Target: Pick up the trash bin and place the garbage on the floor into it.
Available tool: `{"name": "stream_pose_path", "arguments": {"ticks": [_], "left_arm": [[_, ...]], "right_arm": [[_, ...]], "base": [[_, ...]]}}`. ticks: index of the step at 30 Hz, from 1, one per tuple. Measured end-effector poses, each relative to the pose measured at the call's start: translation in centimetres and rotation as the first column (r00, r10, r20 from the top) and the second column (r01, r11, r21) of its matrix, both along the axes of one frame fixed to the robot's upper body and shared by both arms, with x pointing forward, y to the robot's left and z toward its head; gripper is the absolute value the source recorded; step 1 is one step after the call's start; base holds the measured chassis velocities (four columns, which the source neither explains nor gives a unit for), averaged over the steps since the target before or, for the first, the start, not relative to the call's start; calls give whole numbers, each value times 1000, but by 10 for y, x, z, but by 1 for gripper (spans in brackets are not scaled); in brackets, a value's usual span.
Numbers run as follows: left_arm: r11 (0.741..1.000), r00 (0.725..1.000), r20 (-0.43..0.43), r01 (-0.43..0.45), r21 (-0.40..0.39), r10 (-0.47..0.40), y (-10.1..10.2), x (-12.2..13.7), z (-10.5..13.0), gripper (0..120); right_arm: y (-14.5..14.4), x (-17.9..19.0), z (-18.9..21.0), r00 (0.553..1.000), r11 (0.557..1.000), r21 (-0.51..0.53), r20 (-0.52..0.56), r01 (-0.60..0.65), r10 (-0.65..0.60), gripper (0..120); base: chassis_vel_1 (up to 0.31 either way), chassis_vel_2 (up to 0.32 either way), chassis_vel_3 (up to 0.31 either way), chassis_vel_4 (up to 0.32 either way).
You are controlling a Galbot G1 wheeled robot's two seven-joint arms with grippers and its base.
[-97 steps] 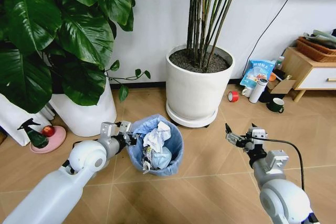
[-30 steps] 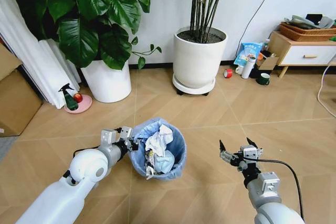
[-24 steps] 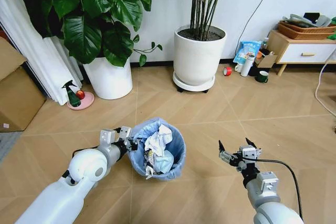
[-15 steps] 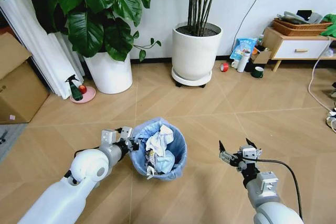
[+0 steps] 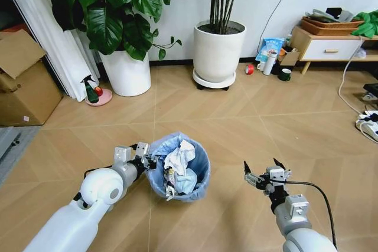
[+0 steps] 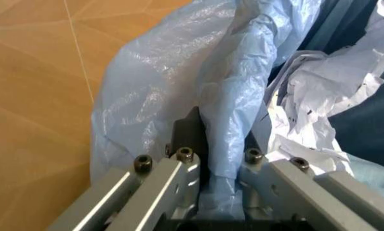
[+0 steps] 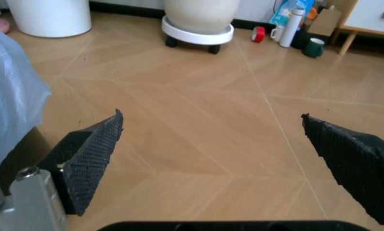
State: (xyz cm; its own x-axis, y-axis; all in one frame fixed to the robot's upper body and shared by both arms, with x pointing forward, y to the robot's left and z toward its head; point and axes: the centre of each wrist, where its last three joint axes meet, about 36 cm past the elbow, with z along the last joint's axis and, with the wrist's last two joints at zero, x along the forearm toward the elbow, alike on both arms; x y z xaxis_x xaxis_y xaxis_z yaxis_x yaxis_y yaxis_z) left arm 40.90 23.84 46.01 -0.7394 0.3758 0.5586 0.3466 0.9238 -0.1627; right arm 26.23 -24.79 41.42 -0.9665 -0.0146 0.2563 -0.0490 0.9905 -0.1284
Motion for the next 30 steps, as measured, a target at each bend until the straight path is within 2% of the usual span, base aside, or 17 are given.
{"name": "stream_pose_path", "arguments": {"ticks": [6,21,30], "left_arm": [[1000,1000,6,-13,4,13,0,-3,2,2],[1000,1000,0,-21,-3,21,-4,-8,-8,2],[1000,1000,-4,-23,12,23,0,-8,-10,2]], "right_arm": [[-1,-2,-8,1000,1000,9,-17,3,-3,100],[-9,-2,-19,1000,1000,11,-23,-3,4,100],[-8,-2,-23,999,1000,4,-34,-4,4,100]], "base": [[163,-163,-156,170],[157,-148,-147,151],[138,-135,-136,135]]}}
